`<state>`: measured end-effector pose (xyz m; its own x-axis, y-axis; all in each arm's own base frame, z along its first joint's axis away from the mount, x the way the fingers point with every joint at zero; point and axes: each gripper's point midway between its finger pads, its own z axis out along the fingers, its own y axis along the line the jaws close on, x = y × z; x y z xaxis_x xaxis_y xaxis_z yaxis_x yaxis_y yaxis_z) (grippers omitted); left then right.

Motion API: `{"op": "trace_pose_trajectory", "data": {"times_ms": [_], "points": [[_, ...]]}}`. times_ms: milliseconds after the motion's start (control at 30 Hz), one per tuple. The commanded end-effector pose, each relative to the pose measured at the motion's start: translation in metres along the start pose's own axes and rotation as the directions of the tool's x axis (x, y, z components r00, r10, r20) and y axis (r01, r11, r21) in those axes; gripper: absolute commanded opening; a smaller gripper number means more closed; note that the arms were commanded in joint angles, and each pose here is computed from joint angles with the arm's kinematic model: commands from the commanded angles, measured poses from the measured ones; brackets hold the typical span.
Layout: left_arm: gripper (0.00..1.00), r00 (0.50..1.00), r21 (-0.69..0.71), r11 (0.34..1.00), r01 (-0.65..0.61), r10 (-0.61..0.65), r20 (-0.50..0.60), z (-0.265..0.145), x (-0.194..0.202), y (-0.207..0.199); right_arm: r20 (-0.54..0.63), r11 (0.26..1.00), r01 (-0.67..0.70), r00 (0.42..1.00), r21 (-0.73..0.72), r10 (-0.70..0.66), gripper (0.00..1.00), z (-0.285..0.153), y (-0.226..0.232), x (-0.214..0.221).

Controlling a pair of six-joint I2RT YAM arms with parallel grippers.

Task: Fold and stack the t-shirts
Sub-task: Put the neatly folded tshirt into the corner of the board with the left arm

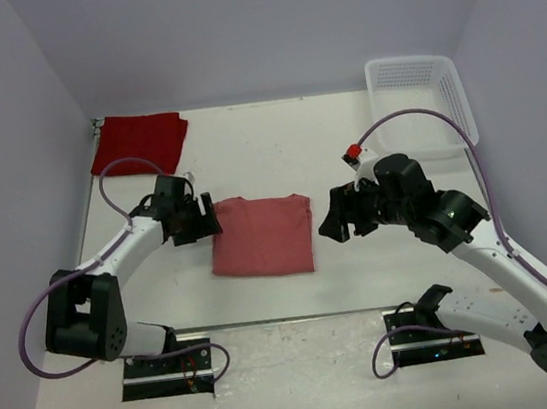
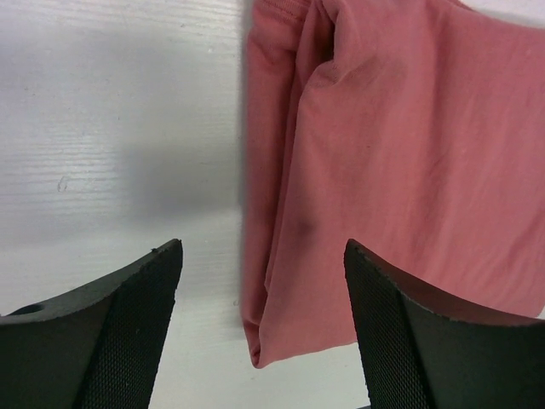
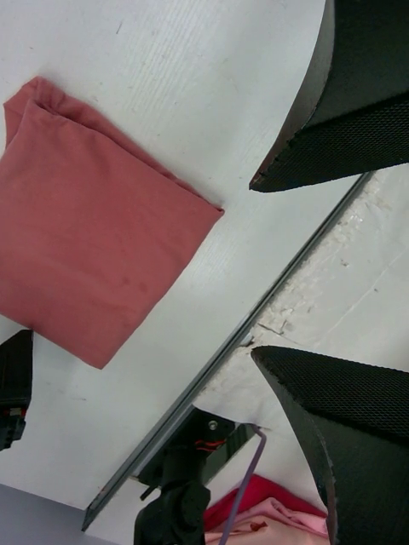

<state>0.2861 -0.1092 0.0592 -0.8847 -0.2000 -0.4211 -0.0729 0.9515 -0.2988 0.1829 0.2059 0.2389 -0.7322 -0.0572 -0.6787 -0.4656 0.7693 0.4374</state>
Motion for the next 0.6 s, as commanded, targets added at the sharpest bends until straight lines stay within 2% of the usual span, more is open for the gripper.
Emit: {"op": "trace_pose_trajectory", "data": {"times_ms": [0, 167, 300, 567], "points": [[0.77, 0.999, 0.020, 0.999, -0.044, 0.045, -0.004, -0.001, -0.008, -0.004, 0.020, 0.999, 0.024, 1.000, -0.035, -0.024, 0.74, -0.002, 0.003, 0.004], [0.76, 0.997, 0.057, 0.997, -0.058, 0.061, -0.057, 0.009, -0.002, -0.007, 0.069, 0.996, 0.033, 0.997, -0.077, -0.028, 0.74, -0.006, 0.007, 0.005], [0.73, 0.995, 0.105, 0.993, -0.054, 0.063, -0.082, 0.018, 0.003, -0.012, 0.065, 0.996, 0.041, 0.997, -0.079, -0.035, 0.74, -0.006, 0.006, 0.009], [0.71, 0.989, 0.205, 0.979, 0.004, 0.026, -0.143, 0.030, 0.012, -0.016, 0.091, 0.995, 0.061, 0.994, -0.083, -0.053, 0.75, -0.012, 0.007, 0.005]]}}
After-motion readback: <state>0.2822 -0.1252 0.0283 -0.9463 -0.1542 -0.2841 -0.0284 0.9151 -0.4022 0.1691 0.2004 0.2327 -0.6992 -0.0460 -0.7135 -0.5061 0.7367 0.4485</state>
